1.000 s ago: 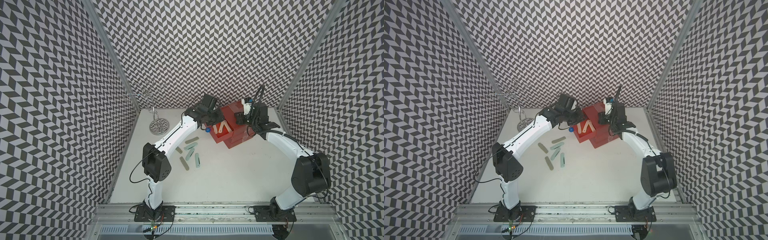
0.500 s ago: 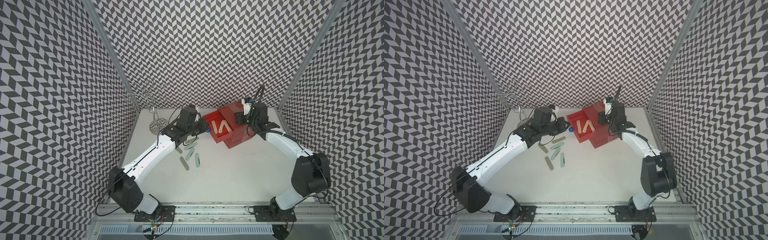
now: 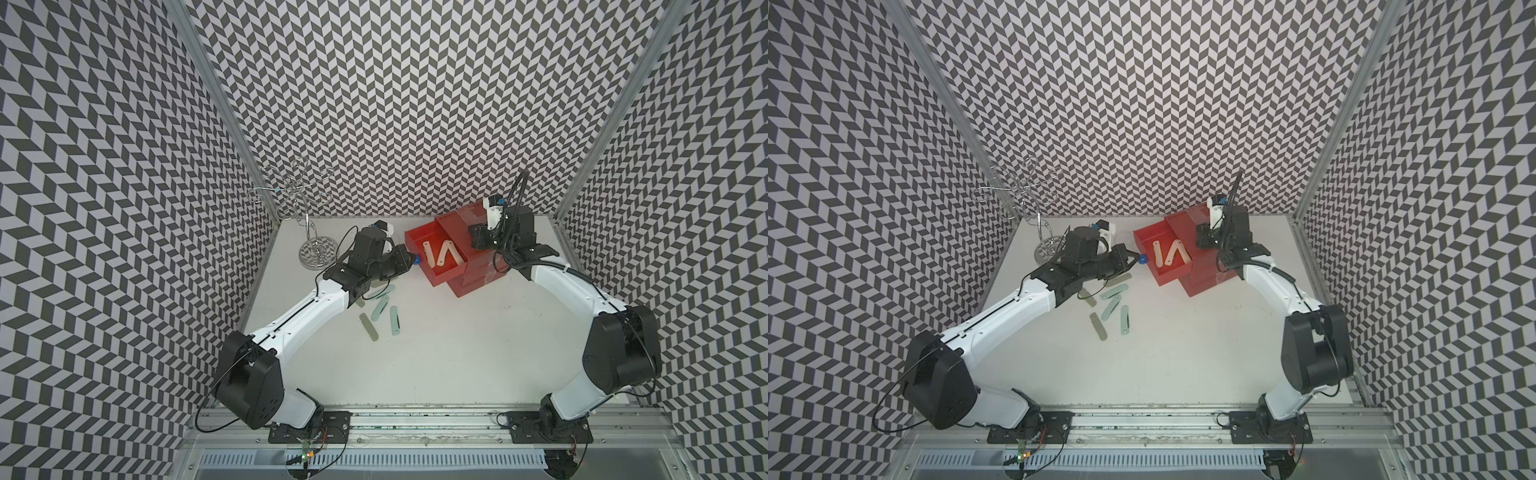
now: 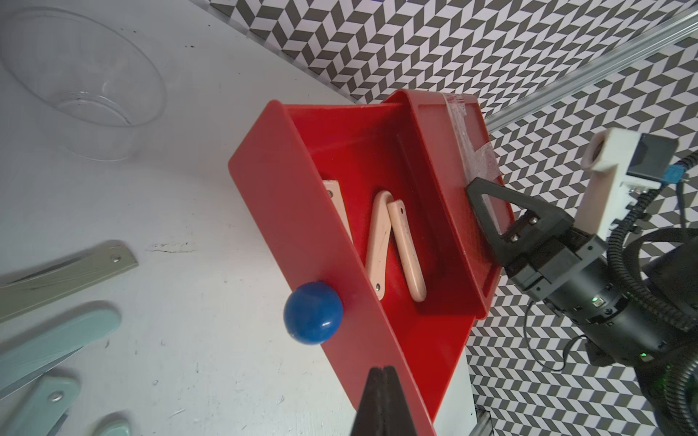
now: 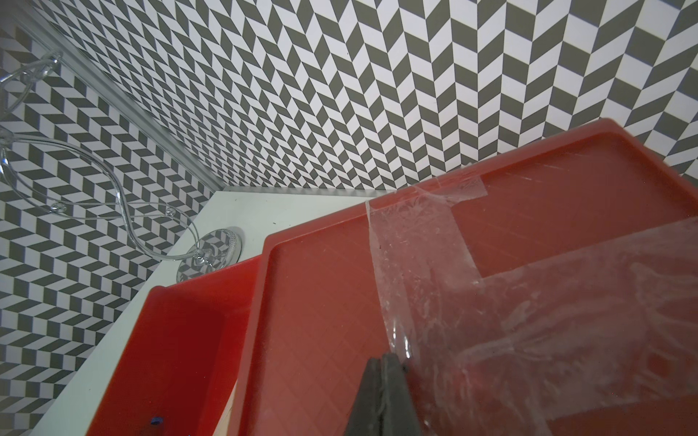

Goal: Place the fruit knives into the drawer by color
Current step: Close the drawer in the storage box, then open the drawer in the storage box.

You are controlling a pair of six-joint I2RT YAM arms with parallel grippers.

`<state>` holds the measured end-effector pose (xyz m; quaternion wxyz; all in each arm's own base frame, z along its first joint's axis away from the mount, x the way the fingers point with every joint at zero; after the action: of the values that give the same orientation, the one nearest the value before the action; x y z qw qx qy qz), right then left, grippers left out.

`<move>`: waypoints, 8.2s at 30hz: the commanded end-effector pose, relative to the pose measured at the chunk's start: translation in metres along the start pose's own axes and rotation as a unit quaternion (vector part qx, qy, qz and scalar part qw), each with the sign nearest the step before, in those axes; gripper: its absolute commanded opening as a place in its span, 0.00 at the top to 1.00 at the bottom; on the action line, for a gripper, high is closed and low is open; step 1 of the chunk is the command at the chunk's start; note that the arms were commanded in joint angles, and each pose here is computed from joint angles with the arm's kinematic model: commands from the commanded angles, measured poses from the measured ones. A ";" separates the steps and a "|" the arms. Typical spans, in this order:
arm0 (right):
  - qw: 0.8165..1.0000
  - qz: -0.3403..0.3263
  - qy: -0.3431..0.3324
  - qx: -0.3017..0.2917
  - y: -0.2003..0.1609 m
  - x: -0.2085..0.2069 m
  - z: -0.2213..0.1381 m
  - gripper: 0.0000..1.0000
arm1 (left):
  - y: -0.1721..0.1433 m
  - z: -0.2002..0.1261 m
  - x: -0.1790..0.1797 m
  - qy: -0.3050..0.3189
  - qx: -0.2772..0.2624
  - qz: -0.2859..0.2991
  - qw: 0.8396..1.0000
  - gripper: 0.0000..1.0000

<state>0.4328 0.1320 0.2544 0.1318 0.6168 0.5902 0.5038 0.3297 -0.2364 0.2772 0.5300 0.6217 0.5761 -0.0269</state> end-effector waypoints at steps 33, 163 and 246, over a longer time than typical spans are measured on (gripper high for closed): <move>0.967 0.064 -0.101 0.223 -0.121 -0.062 0.026 1.00 | -0.009 0.087 -0.019 -0.071 0.058 -0.010 0.996 1.00; 0.959 0.064 -0.109 0.254 -0.141 -0.068 0.040 1.00 | -0.027 0.174 0.051 -0.235 0.007 -0.130 0.963 0.61; 0.961 0.063 -0.108 0.247 -0.139 -0.063 0.036 1.00 | -0.047 -0.008 0.106 0.153 0.039 -0.055 0.986 0.50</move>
<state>0.4462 0.1380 0.2502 0.1448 0.6076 0.5925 0.5087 0.3371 -0.1938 0.2009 0.4984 0.5884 0.6361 -0.0276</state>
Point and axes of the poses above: each gripper's point midway between its finger pads, its own z axis out along the fingers, its own x axis along the line the jaws close on, y = z × x, the point moved 6 cm from there along -z, back along the fingers, and after that the axes turned 11 degrees about z, right-handed, at the moved point
